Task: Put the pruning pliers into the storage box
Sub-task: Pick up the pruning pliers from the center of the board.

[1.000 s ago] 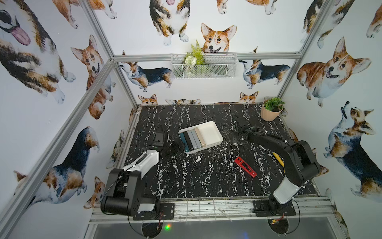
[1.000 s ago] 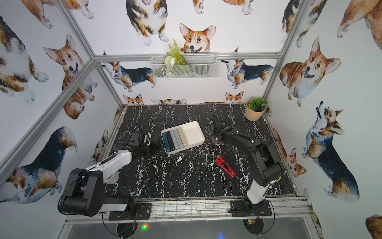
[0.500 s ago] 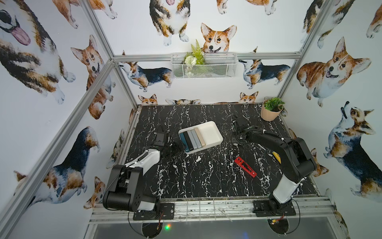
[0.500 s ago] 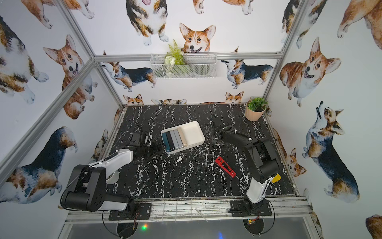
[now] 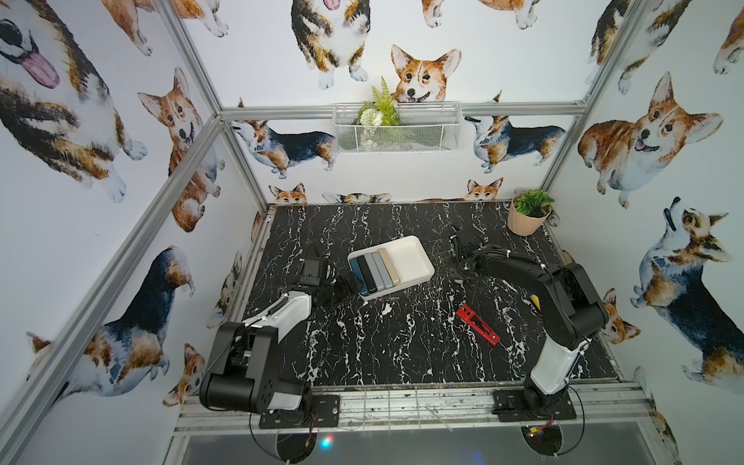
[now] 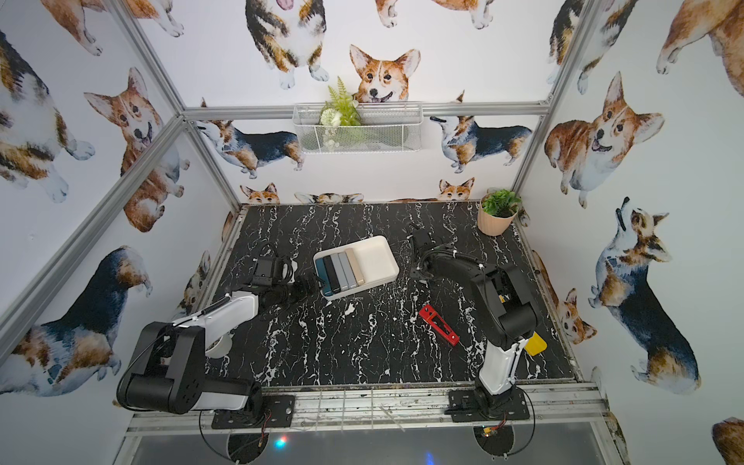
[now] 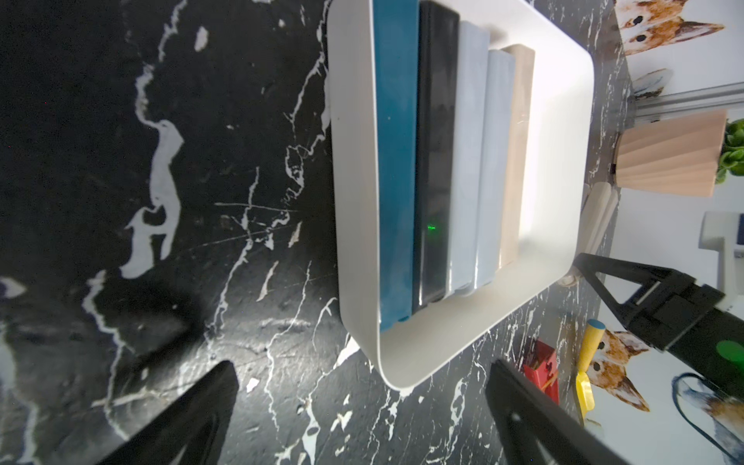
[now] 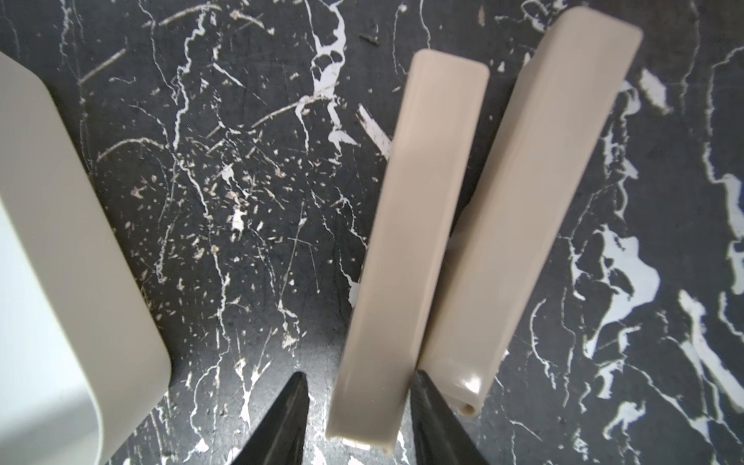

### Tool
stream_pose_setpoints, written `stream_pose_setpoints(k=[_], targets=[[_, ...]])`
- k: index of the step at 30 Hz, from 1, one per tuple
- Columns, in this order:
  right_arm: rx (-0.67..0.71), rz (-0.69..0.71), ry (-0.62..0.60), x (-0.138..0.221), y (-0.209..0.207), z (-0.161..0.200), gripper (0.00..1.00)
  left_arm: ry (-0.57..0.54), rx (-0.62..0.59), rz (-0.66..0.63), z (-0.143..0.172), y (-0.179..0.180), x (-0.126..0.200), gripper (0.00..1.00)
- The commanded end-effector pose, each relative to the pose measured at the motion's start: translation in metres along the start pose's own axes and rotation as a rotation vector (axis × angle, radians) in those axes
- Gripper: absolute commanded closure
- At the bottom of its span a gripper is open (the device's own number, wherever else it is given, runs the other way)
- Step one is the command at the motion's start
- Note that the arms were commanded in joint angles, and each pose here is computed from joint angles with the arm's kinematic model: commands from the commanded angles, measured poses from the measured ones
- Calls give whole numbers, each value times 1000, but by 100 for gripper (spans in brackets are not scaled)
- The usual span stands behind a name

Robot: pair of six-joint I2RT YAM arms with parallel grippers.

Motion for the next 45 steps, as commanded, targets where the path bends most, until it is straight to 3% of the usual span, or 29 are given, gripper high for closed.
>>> stream_pose_setpoints(k=[1,10,18,30,37,45], targets=[[-22,-10,-6,-1,3,-3,56,-9,-16,58,-2,-11,4,0],[-17,-2,11,-7,1,3,60,26,-83,297,5,-58,25,0],[-12,4,23,-13,1,6,68,73,-125,394,23,-76,34,0],[-12,-11,27,-15,4,8,84,49,-130,393,25,-78,41,0],[-19,-30,38,-16,5,13,100,47,-130,375,26,-76,38,0],[-17,-51,44,-13,8,14,100,33,-135,367,26,-76,37,0]])
Point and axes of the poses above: each gripper's point midway between its finger pads, its own x axis back along the fingers, its own y axis along the line the jaws close on, z = x × y, the point moved 2 cm from there along x, back along the fingers, and after that the axes turned 1 degree about x, right-handed, at the moved point
